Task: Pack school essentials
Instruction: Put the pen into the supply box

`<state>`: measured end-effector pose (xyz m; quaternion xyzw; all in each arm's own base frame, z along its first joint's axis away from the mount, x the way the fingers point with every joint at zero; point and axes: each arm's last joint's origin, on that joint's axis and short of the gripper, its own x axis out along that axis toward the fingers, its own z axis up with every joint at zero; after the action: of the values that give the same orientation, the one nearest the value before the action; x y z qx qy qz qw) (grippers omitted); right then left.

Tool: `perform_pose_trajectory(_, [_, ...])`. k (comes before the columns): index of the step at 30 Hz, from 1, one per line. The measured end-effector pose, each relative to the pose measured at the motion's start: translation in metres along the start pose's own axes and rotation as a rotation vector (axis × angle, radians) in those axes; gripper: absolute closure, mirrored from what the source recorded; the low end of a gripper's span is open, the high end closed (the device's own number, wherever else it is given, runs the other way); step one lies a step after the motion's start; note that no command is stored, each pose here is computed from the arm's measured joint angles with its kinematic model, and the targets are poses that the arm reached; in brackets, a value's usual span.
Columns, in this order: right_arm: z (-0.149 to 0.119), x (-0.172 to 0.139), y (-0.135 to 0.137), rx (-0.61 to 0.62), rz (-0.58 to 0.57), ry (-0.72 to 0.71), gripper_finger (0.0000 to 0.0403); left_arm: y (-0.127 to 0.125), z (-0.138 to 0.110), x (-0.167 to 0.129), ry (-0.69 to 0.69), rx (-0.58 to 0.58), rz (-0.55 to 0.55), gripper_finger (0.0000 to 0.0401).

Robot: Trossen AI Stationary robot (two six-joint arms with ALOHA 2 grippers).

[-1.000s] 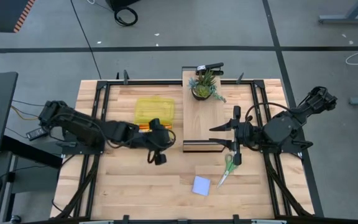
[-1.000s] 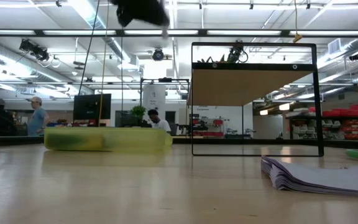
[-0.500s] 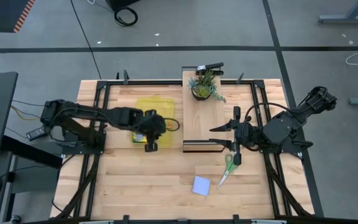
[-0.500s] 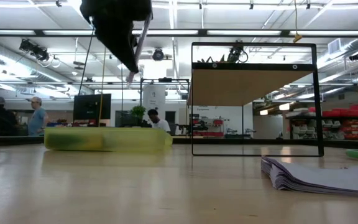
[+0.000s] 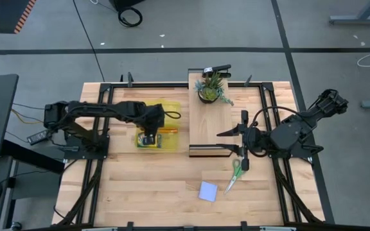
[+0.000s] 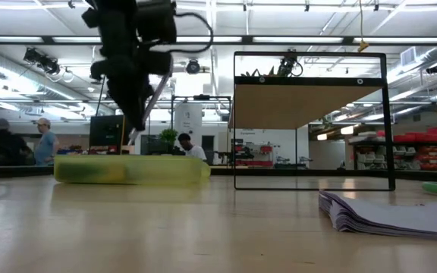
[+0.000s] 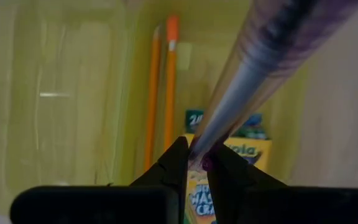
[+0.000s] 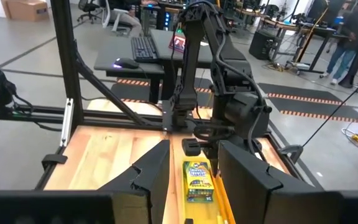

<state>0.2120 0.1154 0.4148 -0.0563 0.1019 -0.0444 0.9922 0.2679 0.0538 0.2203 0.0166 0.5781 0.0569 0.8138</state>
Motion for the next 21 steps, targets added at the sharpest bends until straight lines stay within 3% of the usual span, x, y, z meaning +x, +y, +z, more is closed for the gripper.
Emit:
perform_pose_trajectory(7, [-0.001,0.004,-0.006,-0.036,-0.029,0.013,0.0258,0.013,-0.020,0.015,0.072,-0.041,0.013,0.0352])
perform_pose_trajectory(11, [-0.001,0.007,-0.012,-0.030,-0.056,0.017,0.0258,0.016,-0.027,0.022,0.106,-0.011,0.069,0.0350])
perform_pose_trajectory(21, [-0.001,0.012,-0.020,-0.023,-0.093,0.021,0.0258,0.014,-0.040,0.031,0.159,0.083,0.077,0.0351])
